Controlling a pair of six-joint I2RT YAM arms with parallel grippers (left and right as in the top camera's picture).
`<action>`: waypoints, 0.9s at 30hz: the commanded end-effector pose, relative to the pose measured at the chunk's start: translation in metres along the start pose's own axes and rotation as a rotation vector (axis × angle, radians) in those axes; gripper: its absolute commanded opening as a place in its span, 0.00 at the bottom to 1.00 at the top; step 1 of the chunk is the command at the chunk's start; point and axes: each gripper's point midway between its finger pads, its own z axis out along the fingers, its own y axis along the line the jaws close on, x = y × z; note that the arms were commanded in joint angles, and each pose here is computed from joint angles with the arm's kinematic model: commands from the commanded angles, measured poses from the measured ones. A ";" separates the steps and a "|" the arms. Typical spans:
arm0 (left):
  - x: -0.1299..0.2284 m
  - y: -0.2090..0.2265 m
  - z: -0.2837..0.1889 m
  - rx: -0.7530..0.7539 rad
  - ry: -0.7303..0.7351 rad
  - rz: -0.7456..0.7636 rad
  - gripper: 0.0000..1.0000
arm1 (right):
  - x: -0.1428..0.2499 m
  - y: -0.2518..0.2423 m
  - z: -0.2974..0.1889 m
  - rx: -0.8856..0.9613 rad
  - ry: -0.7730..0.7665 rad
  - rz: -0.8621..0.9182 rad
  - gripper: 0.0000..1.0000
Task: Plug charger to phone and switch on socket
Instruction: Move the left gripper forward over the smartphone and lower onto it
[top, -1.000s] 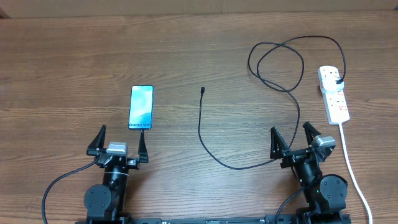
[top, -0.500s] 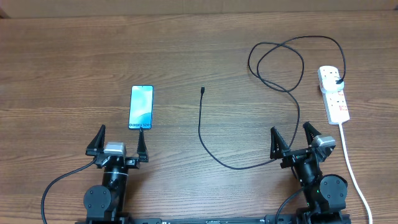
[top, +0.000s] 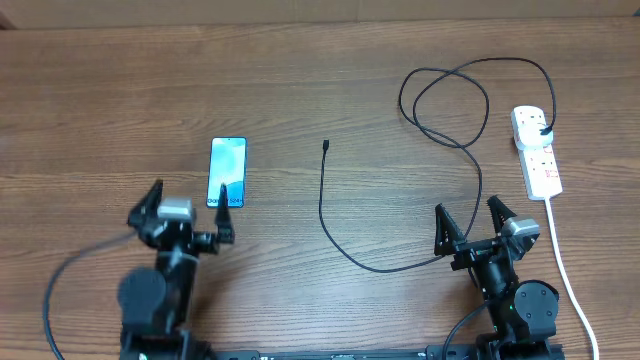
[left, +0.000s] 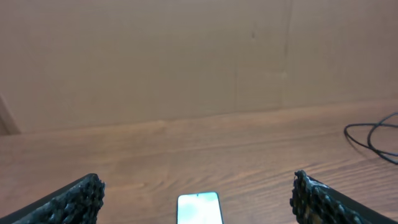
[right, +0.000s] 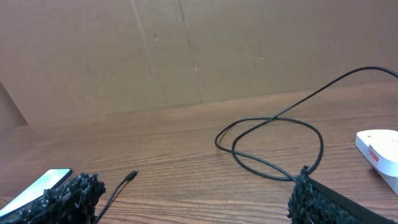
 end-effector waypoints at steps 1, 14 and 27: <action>-0.037 -0.007 0.016 0.060 0.009 0.044 1.00 | 0.001 -0.002 0.000 0.005 -0.007 -0.002 1.00; -0.086 -0.033 0.114 0.270 0.422 -0.027 1.00 | 0.001 -0.002 0.000 0.005 -0.007 -0.002 1.00; -0.020 -0.039 0.142 0.299 0.880 -0.144 0.99 | 0.001 -0.002 0.000 0.005 -0.007 -0.002 1.00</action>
